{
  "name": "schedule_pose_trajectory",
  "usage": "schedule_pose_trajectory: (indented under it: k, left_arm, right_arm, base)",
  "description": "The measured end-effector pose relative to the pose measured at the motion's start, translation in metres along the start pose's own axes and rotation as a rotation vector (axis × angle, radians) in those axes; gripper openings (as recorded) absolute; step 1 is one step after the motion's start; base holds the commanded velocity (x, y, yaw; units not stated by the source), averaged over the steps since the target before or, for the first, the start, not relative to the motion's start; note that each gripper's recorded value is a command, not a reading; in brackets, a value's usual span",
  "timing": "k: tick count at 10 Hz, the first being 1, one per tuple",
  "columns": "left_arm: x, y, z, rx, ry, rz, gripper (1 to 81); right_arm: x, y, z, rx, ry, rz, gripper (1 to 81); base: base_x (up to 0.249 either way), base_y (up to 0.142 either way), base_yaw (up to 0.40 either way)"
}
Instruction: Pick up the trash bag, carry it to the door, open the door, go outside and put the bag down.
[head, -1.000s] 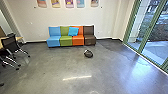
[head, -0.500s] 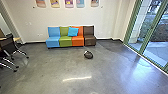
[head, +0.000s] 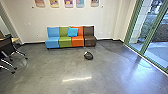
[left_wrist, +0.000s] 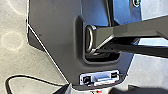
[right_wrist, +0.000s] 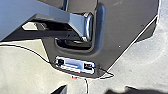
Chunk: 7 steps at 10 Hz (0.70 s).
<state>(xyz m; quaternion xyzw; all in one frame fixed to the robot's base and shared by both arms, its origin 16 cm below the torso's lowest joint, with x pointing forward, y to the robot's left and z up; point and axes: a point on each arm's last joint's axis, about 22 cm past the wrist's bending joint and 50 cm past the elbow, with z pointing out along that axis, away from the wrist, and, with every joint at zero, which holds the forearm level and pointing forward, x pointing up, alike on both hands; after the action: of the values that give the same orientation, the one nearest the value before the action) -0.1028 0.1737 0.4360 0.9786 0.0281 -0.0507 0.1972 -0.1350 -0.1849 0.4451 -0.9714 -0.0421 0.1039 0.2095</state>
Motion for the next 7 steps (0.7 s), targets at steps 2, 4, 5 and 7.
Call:
schedule_pose_trajectory:
  k: [2,4,5,7]
  left_arm:
    - [0.0014,0.0000,0.0000,0.000,0.001,0.000,81.1]
    - [0.0022,0.0000,0.0001,0.000,0.003,0.002,81.1]
    - [0.0018,0.0000,0.0001,0.000,0.002,0.002,81.1]
    - [0.0026,0.0002,0.0001,0.000,0.003,0.004,81.1]
  right_arm:
    - [-0.0003,0.0003,-0.0002,0.000,-0.001,0.000,81.1]
    - [-0.0010,0.0003,-0.0001,0.000,-0.001,0.000,81.1]
    - [-0.0013,-0.0001,0.0000,0.000,-0.002,0.000,81.1]
    - [-0.0010,-0.0001,0.0000,0.000,-0.001,0.000,81.1]
  base:
    - [0.104,0.000,0.000]
    - [0.100,0.000,0.000]
    - [0.100,0.000,0.000]
    - [0.100,0.000,0.000]
